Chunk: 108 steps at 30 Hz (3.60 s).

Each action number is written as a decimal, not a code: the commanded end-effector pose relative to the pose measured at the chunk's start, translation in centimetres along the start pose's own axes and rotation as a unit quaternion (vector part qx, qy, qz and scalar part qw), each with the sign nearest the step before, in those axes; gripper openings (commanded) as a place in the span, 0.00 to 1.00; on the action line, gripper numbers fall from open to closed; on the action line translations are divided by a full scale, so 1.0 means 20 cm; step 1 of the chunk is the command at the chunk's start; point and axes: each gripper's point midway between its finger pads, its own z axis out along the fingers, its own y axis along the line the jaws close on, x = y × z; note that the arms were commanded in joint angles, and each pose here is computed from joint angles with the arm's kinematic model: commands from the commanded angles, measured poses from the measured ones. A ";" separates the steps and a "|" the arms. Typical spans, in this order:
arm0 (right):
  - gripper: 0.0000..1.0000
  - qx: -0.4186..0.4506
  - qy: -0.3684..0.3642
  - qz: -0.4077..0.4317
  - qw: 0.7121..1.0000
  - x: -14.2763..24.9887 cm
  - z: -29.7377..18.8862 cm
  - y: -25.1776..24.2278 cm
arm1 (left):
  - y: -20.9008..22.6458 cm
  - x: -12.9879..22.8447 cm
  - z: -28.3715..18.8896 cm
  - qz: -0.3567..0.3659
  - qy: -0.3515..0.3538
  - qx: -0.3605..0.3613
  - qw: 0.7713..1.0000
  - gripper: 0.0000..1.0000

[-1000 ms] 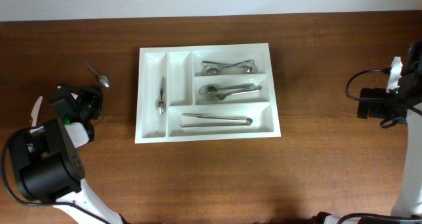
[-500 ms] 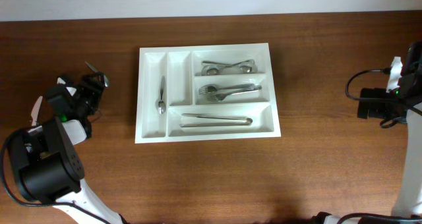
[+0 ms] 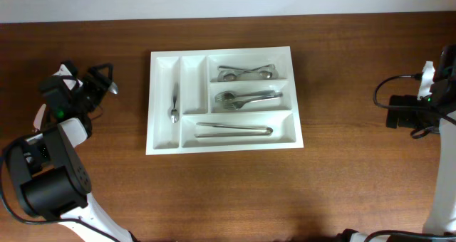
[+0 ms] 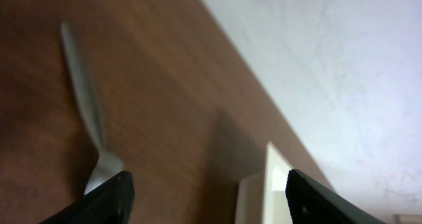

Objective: Pack container

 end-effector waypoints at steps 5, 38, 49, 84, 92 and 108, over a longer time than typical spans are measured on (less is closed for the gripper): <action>0.99 0.010 -0.008 0.009 1.000 0.01 -0.03 -0.03 | 0.05 0.06 0.02 0.028 0.022 -0.018 0.999 0.68; 0.99 0.010 -0.008 0.009 1.000 0.01 -0.03 -0.03 | 0.36 0.03 -0.10 0.000 0.022 -0.125 0.992 0.64; 0.99 0.010 -0.008 0.009 1.000 0.01 -0.03 -0.03 | 0.23 -0.12 -0.09 0.022 0.011 -0.090 0.996 0.64; 0.99 0.010 -0.008 0.009 1.000 0.01 -0.03 -0.03 | -0.18 -0.36 -0.30 0.049 0.021 -0.379 0.924 0.78; 0.99 0.010 -0.008 0.009 1.000 0.01 -0.03 -0.03 | 0.01 -0.27 -0.18 0.030 0.107 -0.389 0.914 0.79; 0.99 0.010 -0.008 0.009 1.000 0.01 -0.03 -0.03 | 0.14 -0.20 -0.01 0.028 0.126 -0.395 0.910 0.82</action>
